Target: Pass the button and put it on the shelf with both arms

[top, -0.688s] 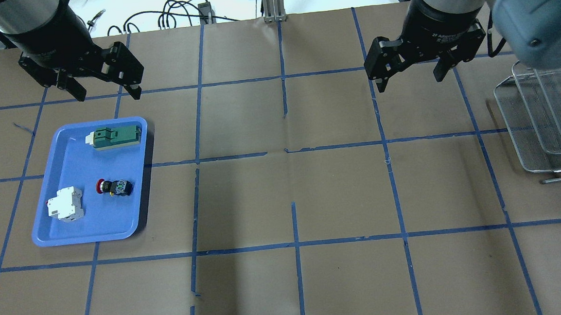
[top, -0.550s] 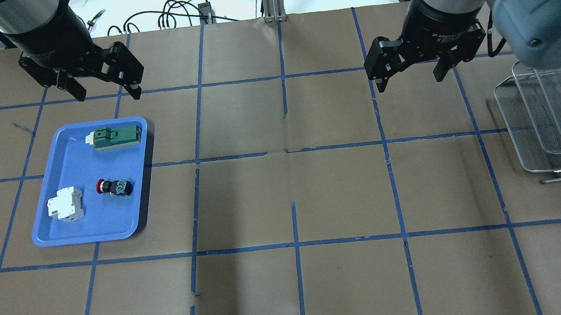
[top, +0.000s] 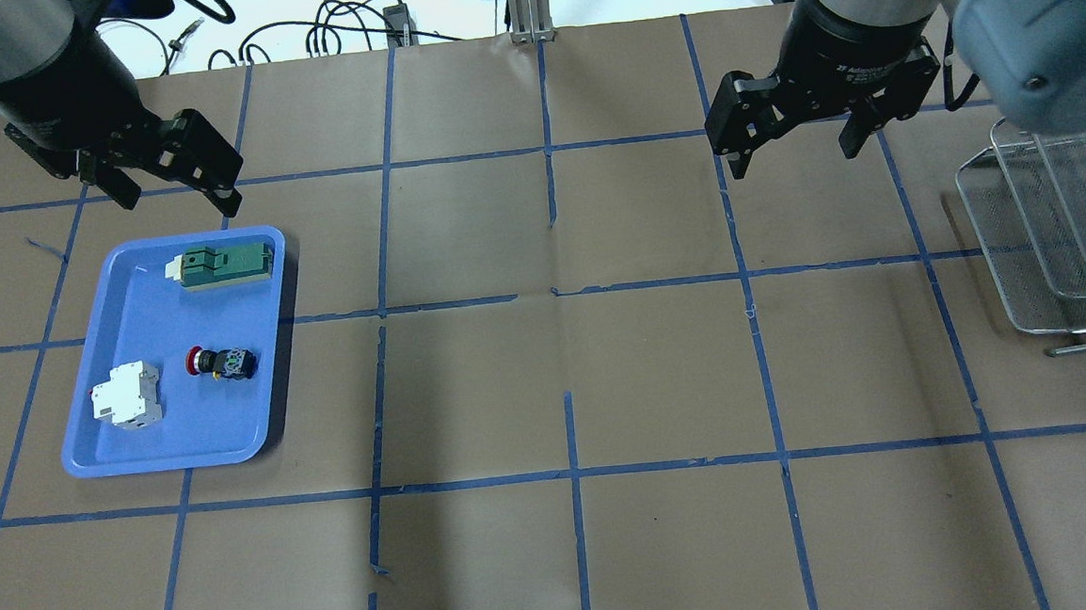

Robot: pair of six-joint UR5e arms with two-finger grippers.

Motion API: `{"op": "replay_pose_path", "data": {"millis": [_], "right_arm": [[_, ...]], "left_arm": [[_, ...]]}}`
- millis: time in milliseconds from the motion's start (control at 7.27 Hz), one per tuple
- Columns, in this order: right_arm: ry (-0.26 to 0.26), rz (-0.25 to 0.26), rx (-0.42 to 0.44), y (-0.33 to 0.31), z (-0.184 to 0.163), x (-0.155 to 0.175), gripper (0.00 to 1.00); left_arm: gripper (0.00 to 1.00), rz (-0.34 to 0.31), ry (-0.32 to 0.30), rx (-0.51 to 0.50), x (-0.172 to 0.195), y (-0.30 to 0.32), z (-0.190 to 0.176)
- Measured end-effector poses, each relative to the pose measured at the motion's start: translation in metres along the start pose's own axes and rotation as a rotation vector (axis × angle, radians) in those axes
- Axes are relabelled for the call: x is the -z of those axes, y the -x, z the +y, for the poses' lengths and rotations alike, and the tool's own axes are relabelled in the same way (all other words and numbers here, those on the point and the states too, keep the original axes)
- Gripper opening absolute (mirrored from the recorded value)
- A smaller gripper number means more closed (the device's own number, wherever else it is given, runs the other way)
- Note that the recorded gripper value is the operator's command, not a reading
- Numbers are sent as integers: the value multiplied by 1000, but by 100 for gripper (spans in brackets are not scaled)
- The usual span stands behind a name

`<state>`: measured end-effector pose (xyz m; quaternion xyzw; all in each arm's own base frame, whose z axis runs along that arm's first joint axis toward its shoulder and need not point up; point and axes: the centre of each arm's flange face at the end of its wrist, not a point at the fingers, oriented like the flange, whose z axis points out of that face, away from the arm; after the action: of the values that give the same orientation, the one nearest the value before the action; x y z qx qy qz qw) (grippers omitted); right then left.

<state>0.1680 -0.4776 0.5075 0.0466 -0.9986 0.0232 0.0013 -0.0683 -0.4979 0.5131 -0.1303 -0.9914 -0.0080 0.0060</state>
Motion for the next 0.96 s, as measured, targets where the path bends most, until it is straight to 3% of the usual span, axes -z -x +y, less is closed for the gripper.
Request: {"op": "replay_pose_path", "data": {"millis": [275,550,963], "right_arm": [[-1,0,0,0,0,0,100],[-1,-1,0,0,0,0,100],[-2,-1,0,0,0,0,100]], "left_arm": [[100,50,58,-125,-47,68,15],[100,69,47,-307,-119,131,29],[100,43,12,-641,-228,157,39]]}}
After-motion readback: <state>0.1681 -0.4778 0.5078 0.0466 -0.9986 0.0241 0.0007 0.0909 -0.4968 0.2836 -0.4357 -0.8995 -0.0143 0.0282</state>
